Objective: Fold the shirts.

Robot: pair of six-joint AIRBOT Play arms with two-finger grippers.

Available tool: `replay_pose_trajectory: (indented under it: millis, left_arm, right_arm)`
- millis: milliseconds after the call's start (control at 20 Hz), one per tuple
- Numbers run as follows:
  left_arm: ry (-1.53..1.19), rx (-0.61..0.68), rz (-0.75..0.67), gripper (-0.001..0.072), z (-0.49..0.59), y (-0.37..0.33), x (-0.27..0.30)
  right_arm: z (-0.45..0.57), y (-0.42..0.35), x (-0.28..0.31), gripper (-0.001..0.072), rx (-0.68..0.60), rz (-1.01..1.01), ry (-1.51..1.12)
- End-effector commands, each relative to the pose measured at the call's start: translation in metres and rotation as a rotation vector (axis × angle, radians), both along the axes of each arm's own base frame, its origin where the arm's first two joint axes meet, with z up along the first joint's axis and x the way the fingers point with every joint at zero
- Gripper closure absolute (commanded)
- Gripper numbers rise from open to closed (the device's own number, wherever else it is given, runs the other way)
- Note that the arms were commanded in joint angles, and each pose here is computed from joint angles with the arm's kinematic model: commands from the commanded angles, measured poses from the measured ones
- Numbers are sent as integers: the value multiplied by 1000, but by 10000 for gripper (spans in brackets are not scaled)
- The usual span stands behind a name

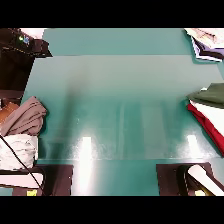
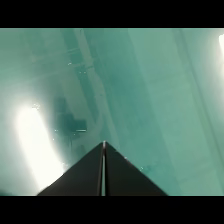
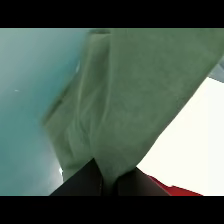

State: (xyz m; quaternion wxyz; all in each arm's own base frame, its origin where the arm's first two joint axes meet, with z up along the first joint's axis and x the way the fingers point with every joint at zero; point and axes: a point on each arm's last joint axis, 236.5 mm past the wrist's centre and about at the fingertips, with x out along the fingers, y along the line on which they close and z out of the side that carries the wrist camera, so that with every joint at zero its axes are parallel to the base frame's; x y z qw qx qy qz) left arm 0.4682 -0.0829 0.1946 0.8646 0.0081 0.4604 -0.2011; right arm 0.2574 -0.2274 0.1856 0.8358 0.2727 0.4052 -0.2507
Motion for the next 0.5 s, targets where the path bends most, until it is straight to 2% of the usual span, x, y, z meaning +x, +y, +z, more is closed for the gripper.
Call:
replay_pose_trajectory:
  millis: [0, 50, 150, 200, 350, 450]
  left_arm:
    - [-2, 2, -4, 678, 0, 0, 0]
    - [-2, 2, -4, 678, 0, 0, 0]
    - [-2, 2, -4, 678, 0, 0, 0]
    - [-2, 2, -4, 678, 0, 0, 0]
    - [-2, 2, -4, 678, 0, 0, 0]
    - [-4, 2, -4, 678, 0, 0, 0]
  right_arm:
    - [-22, -19, -38, 693, 16, -78, 142]
    - [-28, -23, -46, 659, 19, -92, 180]
    - [-34, -39, -65, 298, -26, -135, 265]
    - [-34, -45, -69, 253, -48, -150, 279]
    - [-30, -50, -62, 256, -75, -151, 252]
    - [-26, -35, -37, 263, -37, -107, 170]
